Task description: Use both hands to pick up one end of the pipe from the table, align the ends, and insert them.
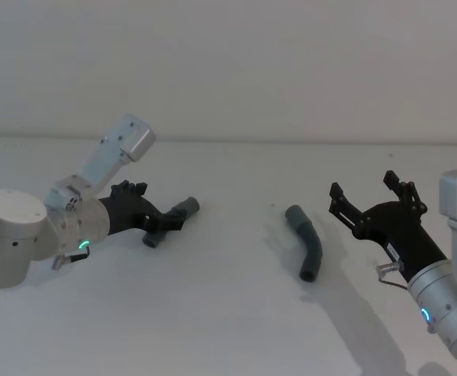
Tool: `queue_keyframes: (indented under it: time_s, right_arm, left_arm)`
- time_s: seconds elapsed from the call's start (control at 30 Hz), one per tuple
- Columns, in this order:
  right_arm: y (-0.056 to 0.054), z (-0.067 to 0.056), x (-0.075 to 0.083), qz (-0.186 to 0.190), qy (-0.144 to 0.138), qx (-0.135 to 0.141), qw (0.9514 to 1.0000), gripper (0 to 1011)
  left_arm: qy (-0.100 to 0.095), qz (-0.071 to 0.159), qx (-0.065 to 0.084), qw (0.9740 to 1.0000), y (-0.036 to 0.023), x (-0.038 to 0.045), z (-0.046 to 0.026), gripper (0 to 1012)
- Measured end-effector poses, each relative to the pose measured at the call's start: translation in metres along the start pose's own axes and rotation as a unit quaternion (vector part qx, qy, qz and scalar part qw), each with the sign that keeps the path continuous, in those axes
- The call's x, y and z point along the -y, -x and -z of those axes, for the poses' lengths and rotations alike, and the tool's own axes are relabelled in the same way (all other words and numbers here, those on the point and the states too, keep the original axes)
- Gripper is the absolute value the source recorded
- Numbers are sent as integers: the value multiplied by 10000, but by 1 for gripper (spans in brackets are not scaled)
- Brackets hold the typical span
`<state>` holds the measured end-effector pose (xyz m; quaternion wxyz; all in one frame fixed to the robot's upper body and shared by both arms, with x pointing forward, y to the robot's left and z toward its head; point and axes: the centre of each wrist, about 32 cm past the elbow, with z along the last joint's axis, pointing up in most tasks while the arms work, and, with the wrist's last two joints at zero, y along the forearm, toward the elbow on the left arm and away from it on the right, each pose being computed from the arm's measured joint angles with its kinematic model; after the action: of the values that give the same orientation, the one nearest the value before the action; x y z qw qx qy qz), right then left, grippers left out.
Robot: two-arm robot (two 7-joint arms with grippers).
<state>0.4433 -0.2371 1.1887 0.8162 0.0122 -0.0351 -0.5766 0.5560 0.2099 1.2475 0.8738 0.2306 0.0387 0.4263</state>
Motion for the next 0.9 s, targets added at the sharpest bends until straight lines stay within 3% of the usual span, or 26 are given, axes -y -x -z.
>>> queue_keyframes:
  time_s: [0.6, 0.9]
  right_arm:
    - [0, 0, 0, 0, 0, 0, 10000, 1002]
    - [0, 0, 0, 0, 0, 0, 10000, 1002]
  left_arm:
    - [-116, 69, -157, 9998, -29, 178, 35, 1001]
    - [-153, 86, -185, 9997, -37, 220, 47, 1001]
